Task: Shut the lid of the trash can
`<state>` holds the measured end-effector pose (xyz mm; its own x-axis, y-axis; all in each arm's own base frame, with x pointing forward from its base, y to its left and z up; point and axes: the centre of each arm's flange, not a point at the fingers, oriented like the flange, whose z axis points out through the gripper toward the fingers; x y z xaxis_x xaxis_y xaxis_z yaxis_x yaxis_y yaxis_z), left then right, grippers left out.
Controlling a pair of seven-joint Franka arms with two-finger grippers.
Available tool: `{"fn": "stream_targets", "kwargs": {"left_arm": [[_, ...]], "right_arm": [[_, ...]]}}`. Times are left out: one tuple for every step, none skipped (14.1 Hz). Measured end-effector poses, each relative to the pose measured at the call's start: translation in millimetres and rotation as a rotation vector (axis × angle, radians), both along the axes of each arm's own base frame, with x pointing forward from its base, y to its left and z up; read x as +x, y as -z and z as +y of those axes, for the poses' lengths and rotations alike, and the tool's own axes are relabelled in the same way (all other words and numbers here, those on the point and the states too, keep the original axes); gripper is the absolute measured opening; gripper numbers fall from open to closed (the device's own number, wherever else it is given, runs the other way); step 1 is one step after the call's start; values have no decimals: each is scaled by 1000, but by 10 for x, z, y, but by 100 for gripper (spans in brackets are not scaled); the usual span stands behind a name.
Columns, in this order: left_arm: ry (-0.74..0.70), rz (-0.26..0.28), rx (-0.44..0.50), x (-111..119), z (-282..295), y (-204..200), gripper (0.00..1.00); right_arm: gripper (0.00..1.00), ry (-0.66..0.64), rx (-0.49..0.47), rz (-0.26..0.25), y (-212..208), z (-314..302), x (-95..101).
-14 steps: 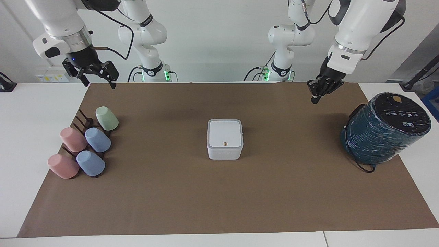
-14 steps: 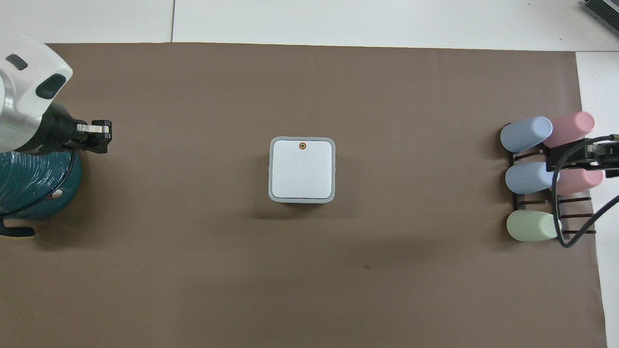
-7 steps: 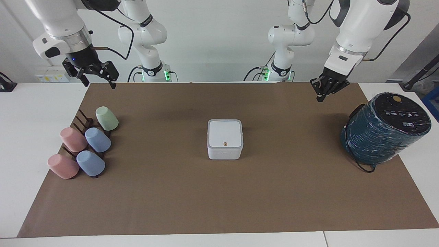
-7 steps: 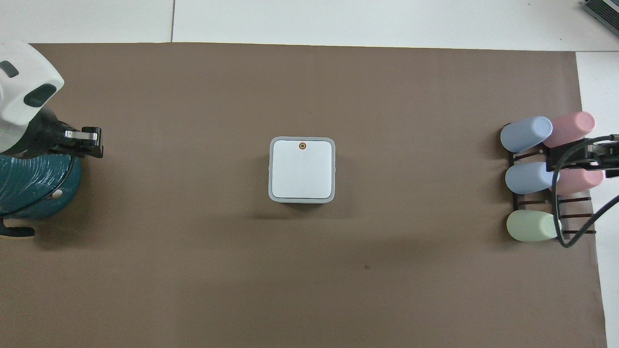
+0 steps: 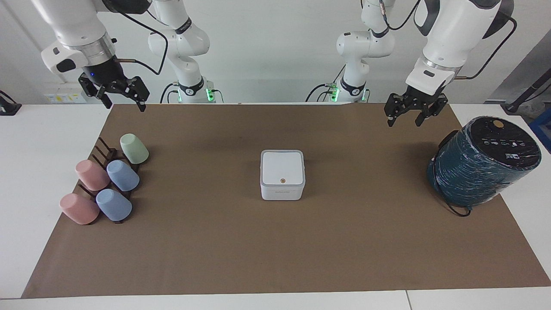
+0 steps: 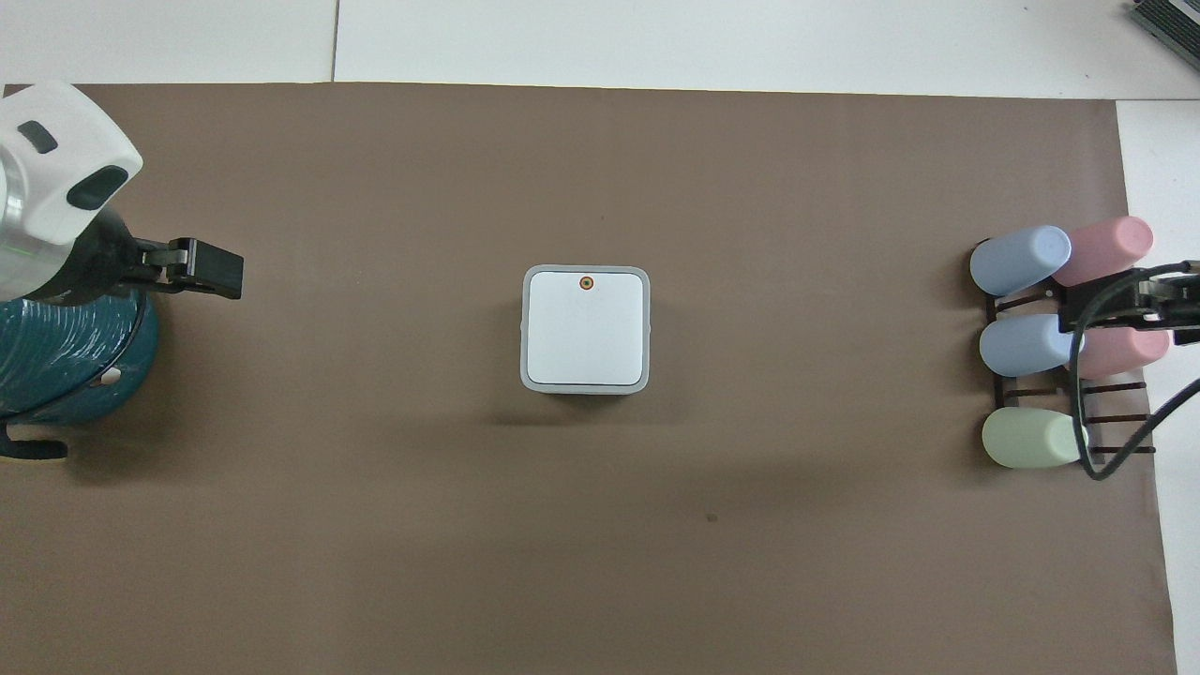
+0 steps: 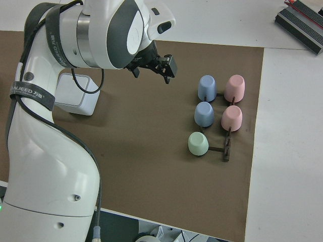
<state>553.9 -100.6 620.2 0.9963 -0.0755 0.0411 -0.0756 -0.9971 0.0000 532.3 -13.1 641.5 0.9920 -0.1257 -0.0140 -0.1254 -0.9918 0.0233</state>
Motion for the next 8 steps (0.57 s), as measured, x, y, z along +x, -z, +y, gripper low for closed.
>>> {"fn": "stream_targets", "kwargs": {"left_arm": [[0, -1, 0, -2, 0, -4, 100], [0, -2, 0, -4, 0, -8, 100], [0, -2, 0, -6, 0, -13, 100], [0, -3, 0, -9, 1, -19, 100], [0, -5, 0, -13, 1, -25, 100], [0, -6, 0, -16, 0, -31, 100], [1, -7, -1, -21, -3, -39, 100], [2, -8, -1, -26, -10, -46, 100]], "right_arm": [[100, 0, 0, 0, 0, 0, 0], [100, 0, 0, 0, 0, 0, 0], [100, 0, 0, 0, 0, 0, 0], [100, 0, 0, 0, 0, 0, 0], [100, 0, 0, 0, 0, 0, 0], [100, 0, 0, 0, 0, 0, 0], [100, 0, 0, 0, 0, 0, 0], [100, 0, 0, 0, 0, 0, 0]]}}
